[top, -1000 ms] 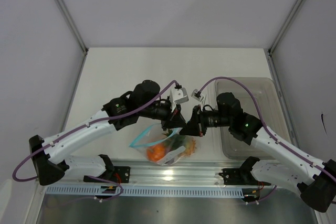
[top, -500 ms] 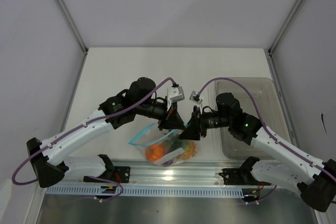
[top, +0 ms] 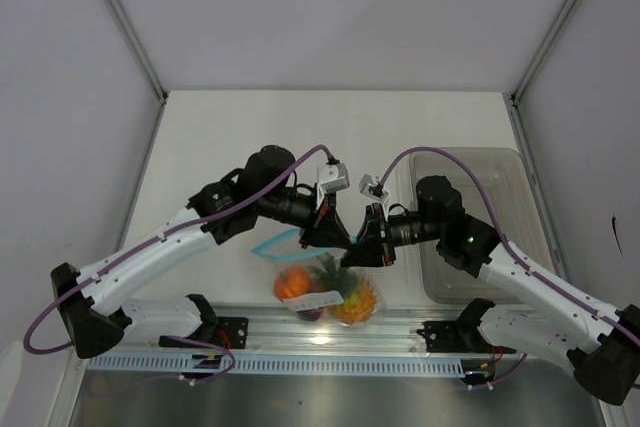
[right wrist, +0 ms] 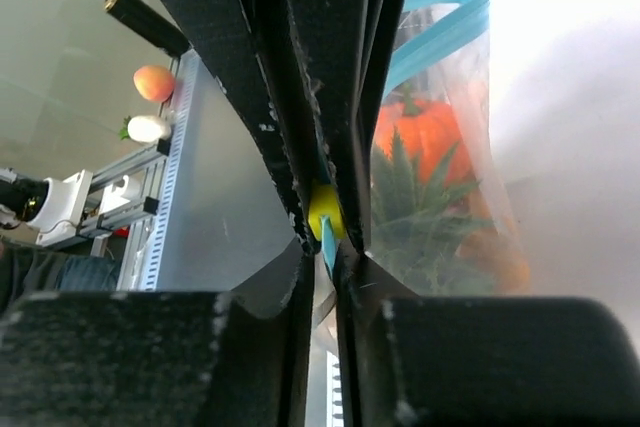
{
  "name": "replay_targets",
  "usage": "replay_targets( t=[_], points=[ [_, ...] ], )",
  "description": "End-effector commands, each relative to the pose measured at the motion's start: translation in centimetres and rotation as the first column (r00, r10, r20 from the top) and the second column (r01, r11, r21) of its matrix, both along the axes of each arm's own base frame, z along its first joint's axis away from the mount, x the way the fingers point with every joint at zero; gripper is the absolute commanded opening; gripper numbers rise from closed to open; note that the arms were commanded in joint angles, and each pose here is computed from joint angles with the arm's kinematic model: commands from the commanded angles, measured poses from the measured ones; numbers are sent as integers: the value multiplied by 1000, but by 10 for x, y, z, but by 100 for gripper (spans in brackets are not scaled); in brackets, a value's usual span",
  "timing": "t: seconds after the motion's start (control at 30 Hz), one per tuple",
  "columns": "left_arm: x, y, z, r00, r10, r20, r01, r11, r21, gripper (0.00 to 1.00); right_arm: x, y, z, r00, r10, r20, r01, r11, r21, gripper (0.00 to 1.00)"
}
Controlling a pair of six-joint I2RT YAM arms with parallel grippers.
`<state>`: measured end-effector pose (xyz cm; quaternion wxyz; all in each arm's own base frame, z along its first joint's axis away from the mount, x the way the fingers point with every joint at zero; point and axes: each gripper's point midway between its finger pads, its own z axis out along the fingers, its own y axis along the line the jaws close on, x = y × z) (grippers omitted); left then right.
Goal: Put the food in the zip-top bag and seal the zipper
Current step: Zip the zipper food storage bag at the center of the board.
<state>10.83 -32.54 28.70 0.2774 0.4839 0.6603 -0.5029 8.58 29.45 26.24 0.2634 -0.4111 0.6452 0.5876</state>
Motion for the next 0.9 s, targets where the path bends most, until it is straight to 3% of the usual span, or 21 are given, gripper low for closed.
replay_targets(
  t=[0.0, 0.07, 0.2, 0.4, 0.6, 0.87],
  points=[
    [3, -3, 15, 1000, -7, 12, 8, 999, -52, 1, -6, 7, 21, 997, 59, 56, -63, 995, 75, 13],
    [4, -3, 12, 1000, 1, 9, -1, 999, -42, 1, -5, 10, 21, 997, 58, 54, -61, 995, 74, 0],
    [9, -1, 9, 999, 30, 11, -30, 999, -25, 0, -1, 13, 18, 999, 25, 49, -28, 998, 64, 0],
    [9, 3, -1, 999, 41, -5, -41, 999, -12, 0, 19, 5, 22, 982, -182, 49, 177, 981, 82, 0],
    [3, 6, -5, 999, 23, -25, -23, 1000, -5, 1, 44, -9, 29, 923, -385, 25, 378, 916, 133, 0],
    [-1, 15, -15, 999, 34, -30, -34, 999, 25, 1, 57, -30, 32, 874, -482, -63, 485, 854, 190, 0]
  ],
)
